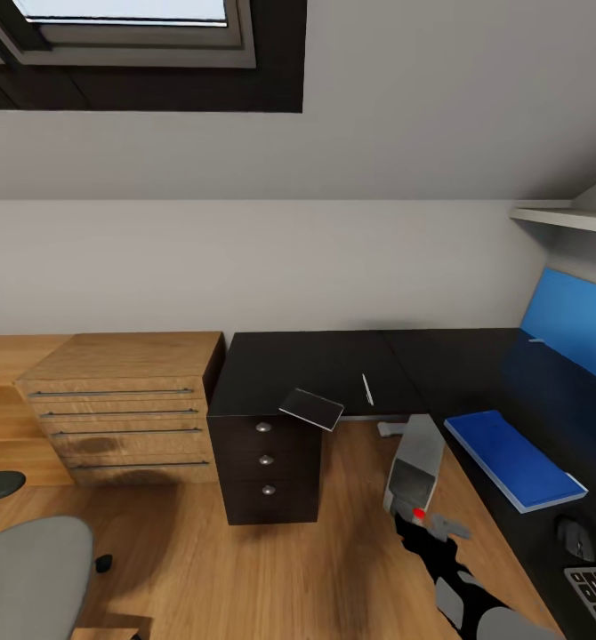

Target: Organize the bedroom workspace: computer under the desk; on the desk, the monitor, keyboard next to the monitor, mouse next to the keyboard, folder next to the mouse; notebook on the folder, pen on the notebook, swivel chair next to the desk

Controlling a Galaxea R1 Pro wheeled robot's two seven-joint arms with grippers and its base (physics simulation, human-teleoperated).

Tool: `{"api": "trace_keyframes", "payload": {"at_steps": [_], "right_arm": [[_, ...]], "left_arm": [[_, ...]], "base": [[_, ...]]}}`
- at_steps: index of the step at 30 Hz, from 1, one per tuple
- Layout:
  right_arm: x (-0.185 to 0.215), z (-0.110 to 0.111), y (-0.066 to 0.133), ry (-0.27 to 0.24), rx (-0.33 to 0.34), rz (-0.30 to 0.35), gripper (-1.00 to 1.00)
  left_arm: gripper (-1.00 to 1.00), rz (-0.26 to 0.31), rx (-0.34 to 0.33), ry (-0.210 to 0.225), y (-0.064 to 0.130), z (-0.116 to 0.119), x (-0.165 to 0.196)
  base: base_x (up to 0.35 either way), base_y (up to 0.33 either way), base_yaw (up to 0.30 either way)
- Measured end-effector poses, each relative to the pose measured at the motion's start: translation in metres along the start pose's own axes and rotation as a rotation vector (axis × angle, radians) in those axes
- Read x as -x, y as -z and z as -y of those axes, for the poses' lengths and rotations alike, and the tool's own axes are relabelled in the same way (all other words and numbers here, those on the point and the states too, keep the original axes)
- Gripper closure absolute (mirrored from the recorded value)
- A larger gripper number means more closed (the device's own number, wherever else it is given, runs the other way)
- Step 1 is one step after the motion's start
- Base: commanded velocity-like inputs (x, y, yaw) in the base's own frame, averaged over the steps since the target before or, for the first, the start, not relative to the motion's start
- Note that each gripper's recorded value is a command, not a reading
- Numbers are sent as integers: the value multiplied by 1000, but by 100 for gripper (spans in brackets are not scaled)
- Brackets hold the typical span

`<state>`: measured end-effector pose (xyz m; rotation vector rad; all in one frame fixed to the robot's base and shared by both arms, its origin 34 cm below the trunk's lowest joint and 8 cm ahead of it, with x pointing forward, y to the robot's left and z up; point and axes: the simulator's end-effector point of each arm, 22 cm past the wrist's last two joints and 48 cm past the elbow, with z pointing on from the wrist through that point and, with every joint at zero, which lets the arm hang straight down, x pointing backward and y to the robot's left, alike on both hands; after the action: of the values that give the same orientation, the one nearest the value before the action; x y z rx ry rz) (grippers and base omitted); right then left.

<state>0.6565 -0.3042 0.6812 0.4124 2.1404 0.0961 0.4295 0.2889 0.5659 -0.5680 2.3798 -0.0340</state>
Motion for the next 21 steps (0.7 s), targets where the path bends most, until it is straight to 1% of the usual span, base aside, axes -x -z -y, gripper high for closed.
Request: {"api": "trace_keyframes", "payload": {"at_steps": [2, 4, 5, 6, 9, 12, 14, 15, 17, 21], "right_arm": [[-4, 0, 2, 5, -1, 2, -100], [-12, -3, 4, 9, 7, -11, -100], [-26, -8, 8, 29, 24, -31, -100], [-29, -10, 9, 40, 32, -37, -100], [-40, -23, 13, 124, 80, -41, -100], [-41, -28, 14, 156, 100, -32, -100], [-41, -30, 15, 161, 105, -30, -100], [-46, -40, 16, 162, 123, -34, -100], [-48, -43, 17, 159, 127, -35, -100], [-49, -45, 18, 157, 129, -36, -100]], "left_arm": [[-100, 0, 0, -1, 0, 0, 0], [-100, 0, 0, -1, 0, 0, 0], [-100, 0, -1, -1, 0, 0, 0], [-100, 0, -1, -1, 0, 0, 0], [-100, 0, -2, -2, 0, 0, 0], [-100, 0, -3, -3, 0, 1, 0], [-100, 0, -3, -3, 0, 1, 0], [-100, 0, -3, -3, 0, 1, 0], [-100, 0, -4, -4, 0, 1, 0], [-100, 0, -7, -8, 0, 1, 0]], "base": [[0, 0, 0], [0, 0, 0], [0, 0, 0], [0, 0, 0], [0, 0, 0], [0, 0, 0], [0, 0, -36], [0, 0, -48], [41, 7, -28], [215, 6, -10]]}}
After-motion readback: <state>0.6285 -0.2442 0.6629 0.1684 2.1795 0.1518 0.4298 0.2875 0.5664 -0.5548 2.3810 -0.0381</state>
